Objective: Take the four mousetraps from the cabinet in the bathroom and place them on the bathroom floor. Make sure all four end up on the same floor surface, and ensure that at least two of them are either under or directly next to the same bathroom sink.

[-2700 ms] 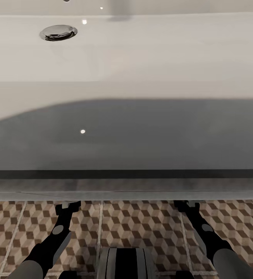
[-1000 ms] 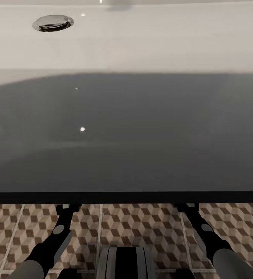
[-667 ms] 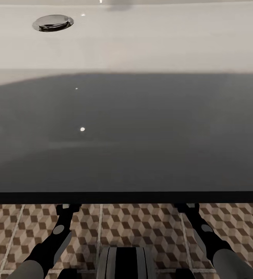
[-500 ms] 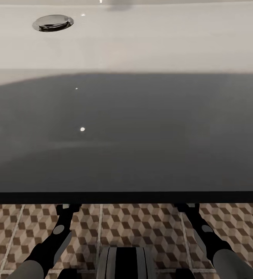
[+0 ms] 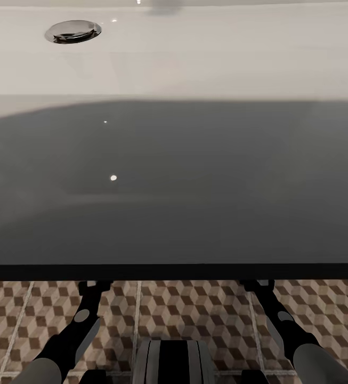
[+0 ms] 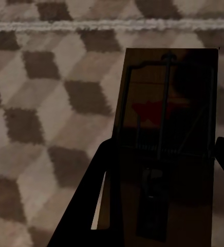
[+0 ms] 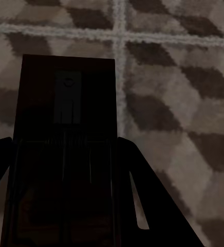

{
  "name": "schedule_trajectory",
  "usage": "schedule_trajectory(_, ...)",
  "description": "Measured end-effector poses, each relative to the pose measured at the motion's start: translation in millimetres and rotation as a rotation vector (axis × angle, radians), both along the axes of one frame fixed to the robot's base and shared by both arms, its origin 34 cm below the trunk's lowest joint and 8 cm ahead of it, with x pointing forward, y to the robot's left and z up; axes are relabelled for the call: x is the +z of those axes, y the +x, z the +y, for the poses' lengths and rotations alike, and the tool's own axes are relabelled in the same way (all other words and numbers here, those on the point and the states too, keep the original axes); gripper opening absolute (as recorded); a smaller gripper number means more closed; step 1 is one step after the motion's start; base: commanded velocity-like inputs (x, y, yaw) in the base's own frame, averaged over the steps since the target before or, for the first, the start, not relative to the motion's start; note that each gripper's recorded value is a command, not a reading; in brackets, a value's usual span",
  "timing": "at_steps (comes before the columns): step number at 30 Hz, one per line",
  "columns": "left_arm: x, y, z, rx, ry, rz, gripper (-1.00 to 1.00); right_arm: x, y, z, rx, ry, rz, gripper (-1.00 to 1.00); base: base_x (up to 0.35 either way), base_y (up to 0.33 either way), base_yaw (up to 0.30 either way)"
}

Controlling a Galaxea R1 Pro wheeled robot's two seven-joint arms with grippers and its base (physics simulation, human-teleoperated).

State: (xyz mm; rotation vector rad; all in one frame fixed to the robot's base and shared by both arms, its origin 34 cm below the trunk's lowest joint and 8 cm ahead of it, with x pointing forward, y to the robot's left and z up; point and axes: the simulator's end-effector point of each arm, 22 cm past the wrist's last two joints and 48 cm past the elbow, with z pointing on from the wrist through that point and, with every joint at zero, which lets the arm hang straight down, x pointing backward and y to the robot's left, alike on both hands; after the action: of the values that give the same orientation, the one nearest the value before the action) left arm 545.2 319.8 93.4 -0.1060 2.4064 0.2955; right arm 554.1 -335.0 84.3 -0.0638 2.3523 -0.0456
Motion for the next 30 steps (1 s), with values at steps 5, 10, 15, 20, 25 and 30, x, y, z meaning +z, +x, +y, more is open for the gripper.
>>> schedule_trajectory(5, 2.5, 3.0, -2.4, 0.006, -0.002, -0.016, -1.00, 0.0, 0.2, -0.1, -0.001, 0.000, 0.000, -1.00, 0.000, 0.000, 0.000)
schedule_trajectory(10, 5.3, 6.1, -2.7, 0.007, -0.003, -0.036, -1.00, 0.1, 0.4, 0.0, 0.000, 0.000, 0.000, -1.00, 0.000, 0.000, 0.000)
schedule_trajectory(15, 5.0, 6.1, -3.1, 0.002, -0.006, -0.036, -1.00, 0.0, -0.1, 0.0, 0.000, 0.000, 0.000, -1.00, -0.003, 0.000, 0.000)
schedule_trajectory(20, 5.0, 6.2, -3.1, 0.002, -0.007, -0.037, -1.00, -0.2, -0.3, 0.0, 0.000, 0.000, 0.001, -1.00, -0.077, 0.000, 0.000)
schedule_trajectory(25, 4.9, 6.0, -3.0, 0.001, -0.006, -0.035, -1.00, -0.1, -0.2, 0.1, 0.001, 0.000, 0.001, -1.00, -0.018, 0.000, 0.000)
schedule_trajectory(30, 4.8, 5.8, -3.0, 0.001, -0.006, -0.035, -1.00, -0.1, -0.2, 0.1, 0.001, 0.000, 0.001, -1.00, -0.001, 0.000, 0.000)
